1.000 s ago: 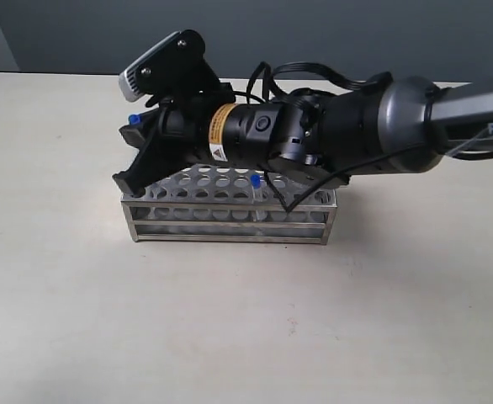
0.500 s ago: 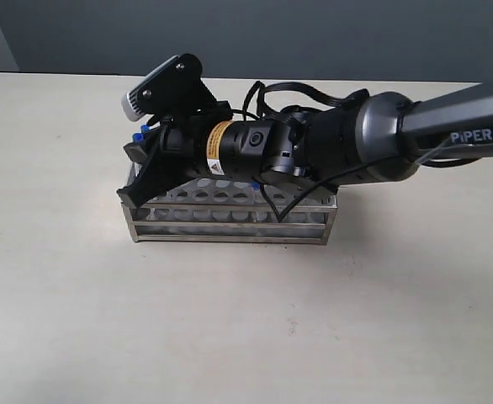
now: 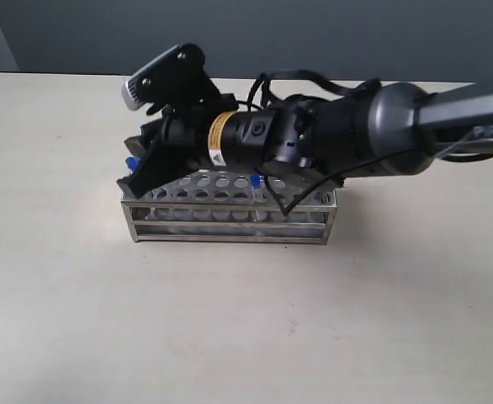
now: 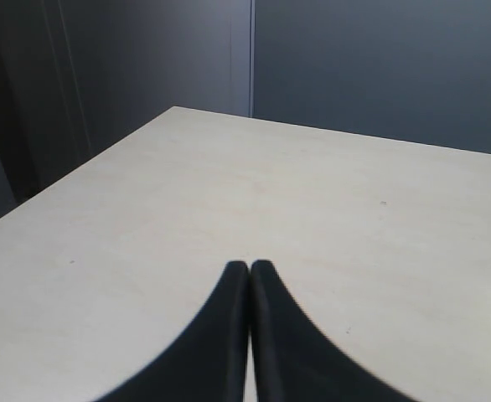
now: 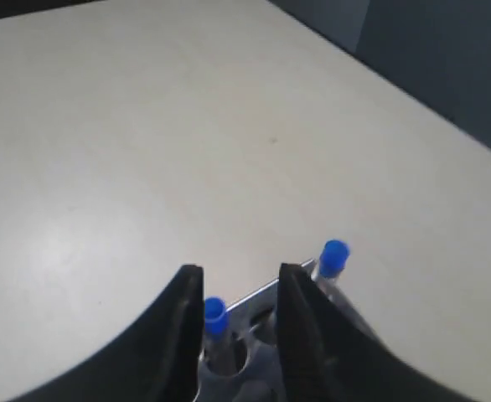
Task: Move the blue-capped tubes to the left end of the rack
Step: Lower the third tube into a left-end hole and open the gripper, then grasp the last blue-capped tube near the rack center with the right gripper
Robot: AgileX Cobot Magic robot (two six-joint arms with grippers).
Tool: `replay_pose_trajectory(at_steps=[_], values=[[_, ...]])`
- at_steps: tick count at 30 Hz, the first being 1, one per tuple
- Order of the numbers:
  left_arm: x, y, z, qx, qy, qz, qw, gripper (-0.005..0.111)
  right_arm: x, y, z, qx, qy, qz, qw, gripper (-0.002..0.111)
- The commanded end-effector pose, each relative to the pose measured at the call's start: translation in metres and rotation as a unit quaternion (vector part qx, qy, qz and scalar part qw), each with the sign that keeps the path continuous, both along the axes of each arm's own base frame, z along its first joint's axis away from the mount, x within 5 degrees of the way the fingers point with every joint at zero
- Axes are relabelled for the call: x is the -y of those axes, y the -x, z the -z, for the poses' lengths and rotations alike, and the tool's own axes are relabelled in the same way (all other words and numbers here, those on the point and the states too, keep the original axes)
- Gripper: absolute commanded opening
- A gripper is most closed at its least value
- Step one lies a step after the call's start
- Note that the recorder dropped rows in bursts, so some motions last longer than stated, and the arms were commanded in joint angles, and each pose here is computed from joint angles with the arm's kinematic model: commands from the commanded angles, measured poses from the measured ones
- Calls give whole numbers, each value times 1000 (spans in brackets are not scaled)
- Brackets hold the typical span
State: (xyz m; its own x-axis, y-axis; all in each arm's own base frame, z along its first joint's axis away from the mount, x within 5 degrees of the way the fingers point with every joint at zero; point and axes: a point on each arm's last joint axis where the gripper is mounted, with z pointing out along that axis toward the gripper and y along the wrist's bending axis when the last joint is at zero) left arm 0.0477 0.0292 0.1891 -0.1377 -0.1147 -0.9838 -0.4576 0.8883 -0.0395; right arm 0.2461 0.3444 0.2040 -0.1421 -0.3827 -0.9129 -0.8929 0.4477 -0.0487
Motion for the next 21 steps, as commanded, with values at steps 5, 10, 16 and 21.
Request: replay_pose_trajectory(at_steps=[5, 10, 16, 21], values=[[0, 0, -1, 2, 1, -1, 1000, 1, 77, -8, -48, 29, -34, 72, 996, 31], [0, 0, -1, 2, 1, -1, 1000, 1, 116, 5, -17, -5, -32, 90, 995, 31], [0, 0, -1, 2, 1, -1, 1000, 1, 125, 12, 16, -39, 1, 88, 995, 50], [0, 0, -1, 2, 1, -1, 1000, 1, 122, 9, 34, -58, 15, 87, 994, 53]])
